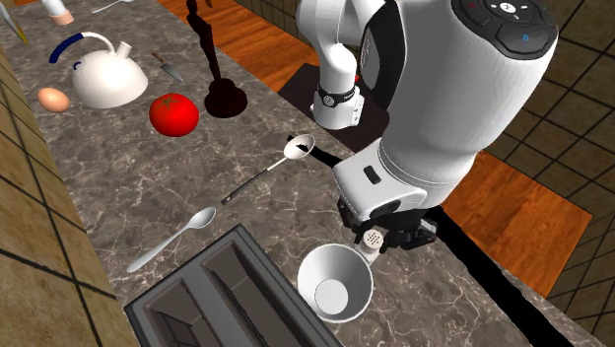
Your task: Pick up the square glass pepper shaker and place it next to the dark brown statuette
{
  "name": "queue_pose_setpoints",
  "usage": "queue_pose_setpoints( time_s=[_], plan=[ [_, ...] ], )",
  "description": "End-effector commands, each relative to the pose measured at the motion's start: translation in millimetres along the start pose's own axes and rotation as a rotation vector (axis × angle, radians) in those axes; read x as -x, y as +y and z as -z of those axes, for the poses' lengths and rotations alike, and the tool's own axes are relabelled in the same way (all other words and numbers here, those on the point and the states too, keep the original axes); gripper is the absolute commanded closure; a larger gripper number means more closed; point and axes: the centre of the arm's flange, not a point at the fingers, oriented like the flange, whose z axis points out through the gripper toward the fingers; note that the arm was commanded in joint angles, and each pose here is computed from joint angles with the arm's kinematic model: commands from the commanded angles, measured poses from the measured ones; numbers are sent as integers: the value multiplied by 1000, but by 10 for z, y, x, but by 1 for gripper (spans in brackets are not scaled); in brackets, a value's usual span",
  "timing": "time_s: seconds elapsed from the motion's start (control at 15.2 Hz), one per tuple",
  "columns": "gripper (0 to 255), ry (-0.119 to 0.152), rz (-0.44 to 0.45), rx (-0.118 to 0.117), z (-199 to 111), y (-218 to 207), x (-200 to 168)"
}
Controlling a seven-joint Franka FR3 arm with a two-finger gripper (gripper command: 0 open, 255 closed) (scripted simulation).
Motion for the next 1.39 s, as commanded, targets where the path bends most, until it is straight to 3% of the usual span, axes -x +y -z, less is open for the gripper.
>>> queue_pose_setpoints(
  time_s=[0.0,1.32],
  plan=[
    [255,0,0,0,107,4,-3],
    [255,0,0,0,1160,57,-65]
  ],
)
